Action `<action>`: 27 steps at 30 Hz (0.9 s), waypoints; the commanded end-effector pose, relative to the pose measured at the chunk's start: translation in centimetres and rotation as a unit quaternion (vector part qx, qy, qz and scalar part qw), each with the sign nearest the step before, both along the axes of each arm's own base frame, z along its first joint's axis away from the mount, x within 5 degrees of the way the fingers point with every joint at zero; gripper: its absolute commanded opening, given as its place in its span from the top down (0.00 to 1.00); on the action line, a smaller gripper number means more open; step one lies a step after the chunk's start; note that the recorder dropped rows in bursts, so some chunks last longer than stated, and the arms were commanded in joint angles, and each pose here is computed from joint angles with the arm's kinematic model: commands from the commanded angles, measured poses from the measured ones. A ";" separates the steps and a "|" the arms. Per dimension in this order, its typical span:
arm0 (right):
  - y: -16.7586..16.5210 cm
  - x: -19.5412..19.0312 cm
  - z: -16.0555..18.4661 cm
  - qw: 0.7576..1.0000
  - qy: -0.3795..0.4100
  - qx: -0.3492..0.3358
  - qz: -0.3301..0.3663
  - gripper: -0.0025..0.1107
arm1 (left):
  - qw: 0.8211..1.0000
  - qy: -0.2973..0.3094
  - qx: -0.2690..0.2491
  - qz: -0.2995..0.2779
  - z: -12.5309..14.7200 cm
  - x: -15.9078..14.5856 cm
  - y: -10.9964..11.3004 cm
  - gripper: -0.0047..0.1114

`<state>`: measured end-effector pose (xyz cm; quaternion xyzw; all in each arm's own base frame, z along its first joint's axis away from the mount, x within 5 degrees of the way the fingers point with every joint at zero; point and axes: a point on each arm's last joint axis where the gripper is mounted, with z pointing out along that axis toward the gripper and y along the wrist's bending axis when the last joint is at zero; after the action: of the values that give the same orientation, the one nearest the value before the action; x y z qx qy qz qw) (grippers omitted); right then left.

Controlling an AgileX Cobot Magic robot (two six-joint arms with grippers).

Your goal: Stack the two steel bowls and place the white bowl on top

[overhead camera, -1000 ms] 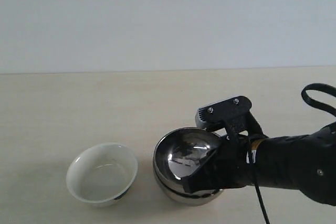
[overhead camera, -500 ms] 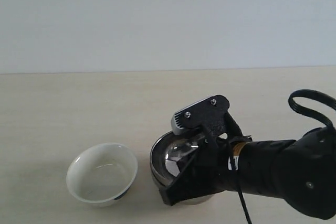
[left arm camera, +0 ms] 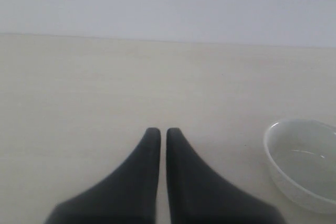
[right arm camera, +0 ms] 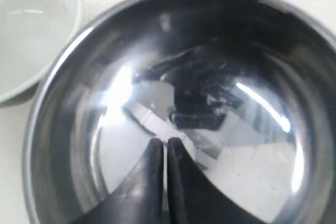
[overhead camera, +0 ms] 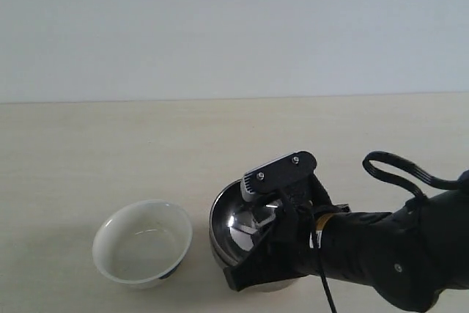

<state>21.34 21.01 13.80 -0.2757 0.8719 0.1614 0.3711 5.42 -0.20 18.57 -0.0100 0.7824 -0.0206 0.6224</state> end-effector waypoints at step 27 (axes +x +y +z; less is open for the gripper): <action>5.6 -3.6 8.8 0.986 -0.069 0.116 0.102 0.86 | 1.000 -0.004 -0.002 -0.002 0.0 0.0 0.0 0.93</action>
<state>18.38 25.32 21.16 -0.3075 0.7961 0.2677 0.4472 5.42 -0.20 18.57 -0.0100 0.7824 -0.0206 0.6224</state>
